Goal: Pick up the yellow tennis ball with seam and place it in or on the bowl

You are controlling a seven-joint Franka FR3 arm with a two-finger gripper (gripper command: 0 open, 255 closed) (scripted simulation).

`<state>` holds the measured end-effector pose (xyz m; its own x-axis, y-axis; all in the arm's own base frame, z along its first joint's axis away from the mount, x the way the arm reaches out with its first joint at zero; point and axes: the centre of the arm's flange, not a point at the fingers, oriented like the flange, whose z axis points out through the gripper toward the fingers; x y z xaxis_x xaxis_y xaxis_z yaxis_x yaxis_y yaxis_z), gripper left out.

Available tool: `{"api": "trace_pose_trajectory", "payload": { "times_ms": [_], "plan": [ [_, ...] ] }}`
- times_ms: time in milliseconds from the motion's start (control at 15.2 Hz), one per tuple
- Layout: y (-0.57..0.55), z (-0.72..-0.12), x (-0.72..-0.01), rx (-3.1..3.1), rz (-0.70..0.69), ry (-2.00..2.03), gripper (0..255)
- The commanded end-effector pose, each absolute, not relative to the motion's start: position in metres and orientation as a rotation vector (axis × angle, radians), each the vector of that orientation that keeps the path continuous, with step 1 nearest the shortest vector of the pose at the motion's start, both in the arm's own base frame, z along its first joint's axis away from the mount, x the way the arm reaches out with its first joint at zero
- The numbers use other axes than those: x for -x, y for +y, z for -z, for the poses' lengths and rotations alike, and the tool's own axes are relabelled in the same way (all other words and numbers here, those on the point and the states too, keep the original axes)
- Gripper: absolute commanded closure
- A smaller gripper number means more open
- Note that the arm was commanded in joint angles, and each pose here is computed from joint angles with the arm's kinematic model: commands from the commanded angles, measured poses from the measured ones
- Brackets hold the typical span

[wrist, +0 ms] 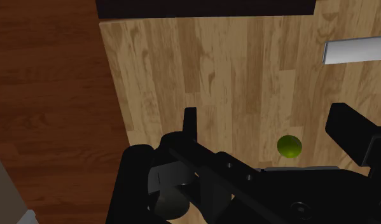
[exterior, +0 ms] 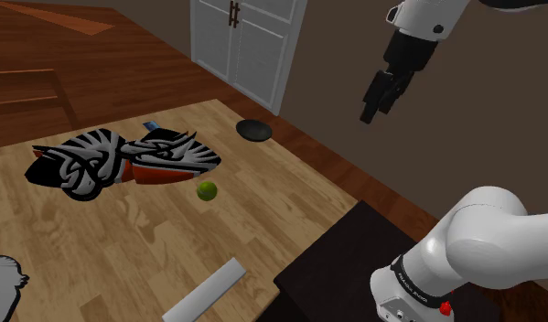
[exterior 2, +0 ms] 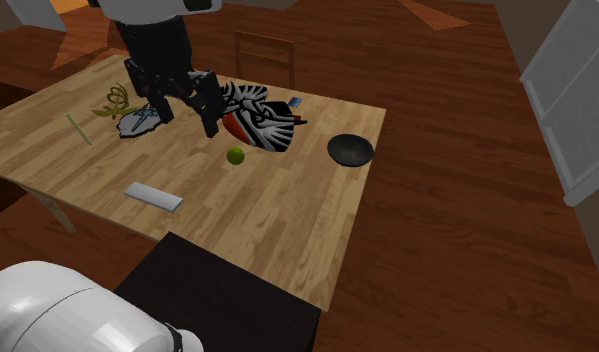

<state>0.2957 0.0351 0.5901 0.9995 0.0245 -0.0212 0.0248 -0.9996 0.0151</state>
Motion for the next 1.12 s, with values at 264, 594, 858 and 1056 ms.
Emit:
{"api": "trace_pose_trajectory", "payload": {
  "times_ms": [264,594,858,1056],
  "plan": [
    [0.060,-0.550,-0.317,-3.121,-0.003,0.019,0],
    [0.091,-0.501,-0.344,-3.114,-0.048,-0.005,0],
    [0.116,-0.462,-0.368,-3.108,-0.083,-0.025,0],
    [0.133,-0.433,-0.387,-3.103,-0.110,-0.039,0]
  ]
}}
